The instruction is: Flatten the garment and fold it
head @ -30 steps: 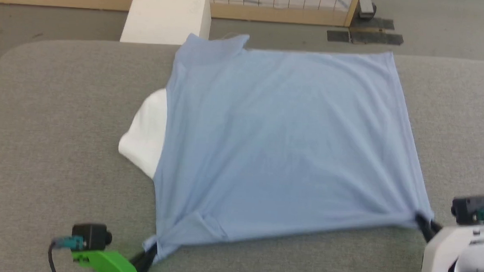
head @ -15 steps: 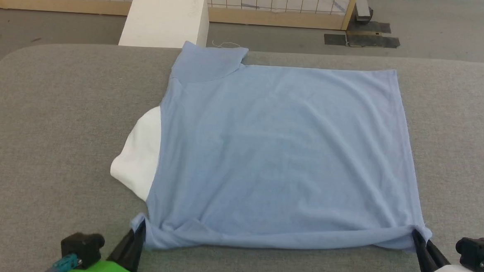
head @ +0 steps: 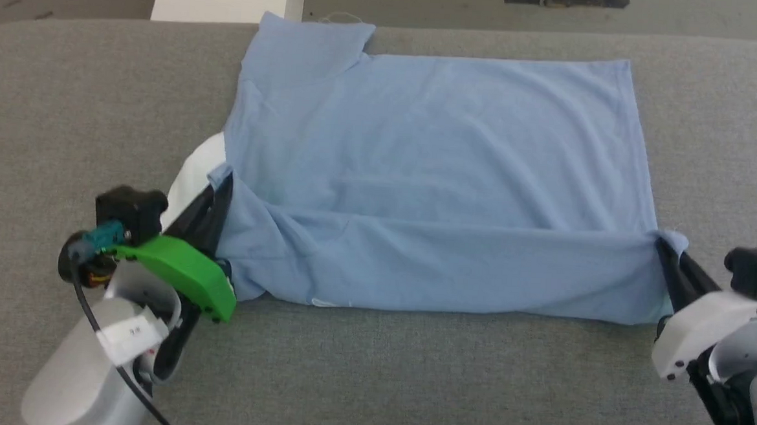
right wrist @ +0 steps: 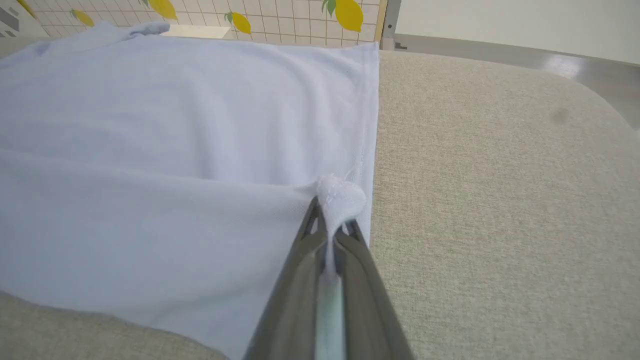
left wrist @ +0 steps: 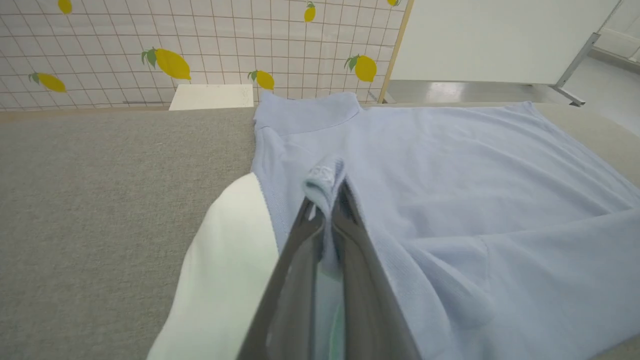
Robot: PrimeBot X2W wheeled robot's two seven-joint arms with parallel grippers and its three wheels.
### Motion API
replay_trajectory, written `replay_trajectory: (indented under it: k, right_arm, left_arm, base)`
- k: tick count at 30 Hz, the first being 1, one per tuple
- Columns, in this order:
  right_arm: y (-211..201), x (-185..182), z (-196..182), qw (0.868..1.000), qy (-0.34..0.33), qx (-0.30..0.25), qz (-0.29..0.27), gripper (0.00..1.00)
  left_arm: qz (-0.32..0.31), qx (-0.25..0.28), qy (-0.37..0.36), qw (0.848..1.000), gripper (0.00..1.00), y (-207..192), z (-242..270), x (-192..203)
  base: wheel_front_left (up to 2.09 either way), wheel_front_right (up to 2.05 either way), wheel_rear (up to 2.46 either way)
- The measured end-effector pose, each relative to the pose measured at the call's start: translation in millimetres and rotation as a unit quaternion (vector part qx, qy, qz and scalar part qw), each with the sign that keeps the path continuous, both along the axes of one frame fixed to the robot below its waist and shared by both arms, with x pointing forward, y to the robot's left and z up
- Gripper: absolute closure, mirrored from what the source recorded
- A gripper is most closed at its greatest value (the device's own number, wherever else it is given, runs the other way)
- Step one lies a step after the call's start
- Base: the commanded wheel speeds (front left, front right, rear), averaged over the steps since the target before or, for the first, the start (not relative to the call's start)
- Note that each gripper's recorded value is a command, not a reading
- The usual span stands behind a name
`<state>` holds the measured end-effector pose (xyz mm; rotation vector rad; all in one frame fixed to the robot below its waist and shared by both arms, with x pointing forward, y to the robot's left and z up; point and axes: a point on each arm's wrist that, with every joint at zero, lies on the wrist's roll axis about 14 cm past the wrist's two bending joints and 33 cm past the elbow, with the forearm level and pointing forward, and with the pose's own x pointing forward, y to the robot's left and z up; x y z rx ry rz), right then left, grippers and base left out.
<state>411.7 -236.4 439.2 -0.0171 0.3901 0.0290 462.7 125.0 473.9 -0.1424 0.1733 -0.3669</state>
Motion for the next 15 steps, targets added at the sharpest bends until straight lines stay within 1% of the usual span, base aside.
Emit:
replay_trajectory:
  k: [5,8,10,12,15]
  right_arm:
    - [-7,14,-20,0.999,0.053,-0.009,0.001,1.0]
    - [-10,20,-34,0.996,0.09,-0.009,0.001,1.0]
    - [-9,23,-44,0.993,0.118,-0.006,0.003,1.0]
    - [-9,23,-55,0.988,0.153,-0.001,0.005,1.0]
    - [-9,22,-66,0.98,0.197,0.015,0.005,1.0]
  left_arm:
    - [-0.005,0.013,0.062,0.998,1.0,5,-28,17]
    - [-0.006,0.019,0.119,0.993,1.0,10,-53,21]
    - [-0.005,0.024,0.158,0.987,1.0,14,-71,21]
    - [-0.005,0.034,0.204,0.978,1.0,19,-90,17]
    - [-0.003,0.022,0.256,0.966,1.0,21,-103,16]
  base:
    - [0.0,0.0,0.0]
    - [0.0,0.0,0.0]
    - [0.0,0.0,0.0]
    - [0.0,0.0,0.0]
    - [0.0,0.0,0.0]
